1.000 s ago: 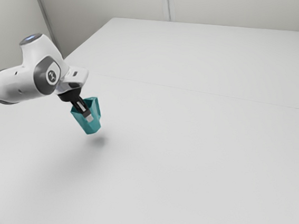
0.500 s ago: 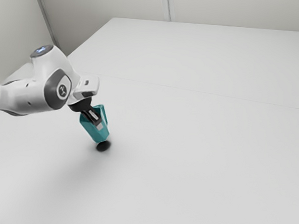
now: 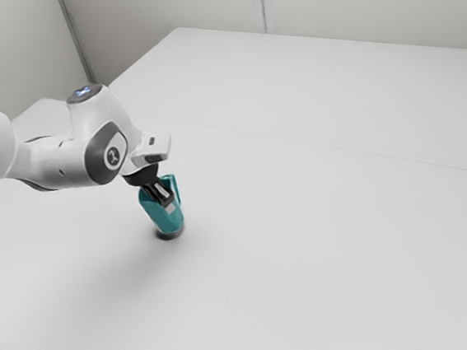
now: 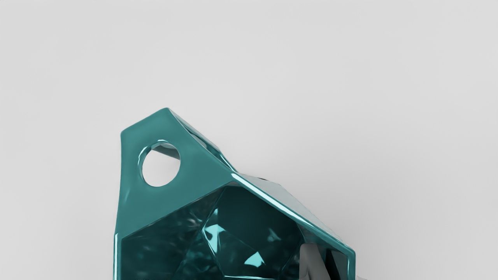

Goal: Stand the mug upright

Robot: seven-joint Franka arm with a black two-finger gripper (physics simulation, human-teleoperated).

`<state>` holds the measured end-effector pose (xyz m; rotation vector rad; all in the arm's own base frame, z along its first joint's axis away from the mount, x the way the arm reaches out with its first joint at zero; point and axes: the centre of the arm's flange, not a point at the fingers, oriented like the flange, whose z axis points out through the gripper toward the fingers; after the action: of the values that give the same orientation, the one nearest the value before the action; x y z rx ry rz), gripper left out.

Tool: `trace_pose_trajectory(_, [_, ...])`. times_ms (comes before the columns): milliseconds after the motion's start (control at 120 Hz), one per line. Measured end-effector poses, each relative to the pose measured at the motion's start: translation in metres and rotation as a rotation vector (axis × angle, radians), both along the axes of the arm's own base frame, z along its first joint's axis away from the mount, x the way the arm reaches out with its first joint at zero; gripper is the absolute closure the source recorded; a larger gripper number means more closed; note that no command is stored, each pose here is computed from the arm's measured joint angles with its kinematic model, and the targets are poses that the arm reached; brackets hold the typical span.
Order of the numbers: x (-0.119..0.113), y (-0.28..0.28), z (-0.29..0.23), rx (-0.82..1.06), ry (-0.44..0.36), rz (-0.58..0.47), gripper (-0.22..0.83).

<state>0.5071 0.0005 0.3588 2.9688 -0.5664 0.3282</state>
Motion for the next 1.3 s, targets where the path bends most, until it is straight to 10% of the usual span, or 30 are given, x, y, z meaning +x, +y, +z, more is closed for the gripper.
trace_pose_trajectory(467, [0.001,-0.002,-0.006,0.0,0.009,0.017,0.77])
trace_pose_trajectory(950, [-0.002,-0.009,0.006,0.019,-0.009,0.005,0.19])
trace_pose_trajectory(1300, [0.005,-0.014,0.07,0.039,-0.026,-0.013,0.04])
